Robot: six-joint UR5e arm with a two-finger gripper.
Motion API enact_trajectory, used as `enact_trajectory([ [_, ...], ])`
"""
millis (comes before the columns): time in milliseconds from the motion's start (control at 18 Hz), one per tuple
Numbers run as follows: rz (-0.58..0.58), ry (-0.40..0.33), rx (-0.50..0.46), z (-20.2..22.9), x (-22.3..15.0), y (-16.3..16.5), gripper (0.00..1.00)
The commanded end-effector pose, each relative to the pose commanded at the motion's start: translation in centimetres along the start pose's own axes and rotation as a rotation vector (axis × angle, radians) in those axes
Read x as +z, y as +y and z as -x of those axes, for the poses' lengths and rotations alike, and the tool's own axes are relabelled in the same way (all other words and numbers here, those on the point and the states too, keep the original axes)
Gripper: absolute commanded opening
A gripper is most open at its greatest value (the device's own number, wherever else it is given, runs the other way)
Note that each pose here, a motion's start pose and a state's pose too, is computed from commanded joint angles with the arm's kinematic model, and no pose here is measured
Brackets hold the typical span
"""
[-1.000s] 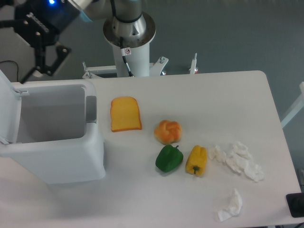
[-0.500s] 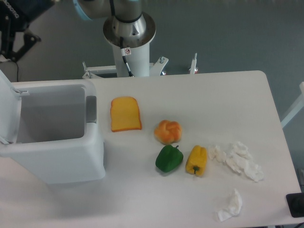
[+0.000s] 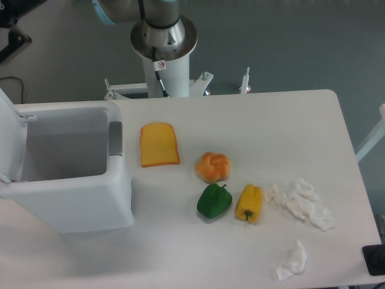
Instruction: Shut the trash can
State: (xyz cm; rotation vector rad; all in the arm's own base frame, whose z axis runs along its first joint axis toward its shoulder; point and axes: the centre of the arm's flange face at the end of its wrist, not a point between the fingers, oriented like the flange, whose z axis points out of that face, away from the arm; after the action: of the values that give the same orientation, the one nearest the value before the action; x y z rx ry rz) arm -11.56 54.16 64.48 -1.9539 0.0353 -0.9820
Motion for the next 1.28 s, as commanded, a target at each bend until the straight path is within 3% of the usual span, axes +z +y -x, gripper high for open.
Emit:
enact_trajectory([
  [1278, 0.099, 0.1, -0.01, -2.5, 6.5, 2.5, 1.0],
])
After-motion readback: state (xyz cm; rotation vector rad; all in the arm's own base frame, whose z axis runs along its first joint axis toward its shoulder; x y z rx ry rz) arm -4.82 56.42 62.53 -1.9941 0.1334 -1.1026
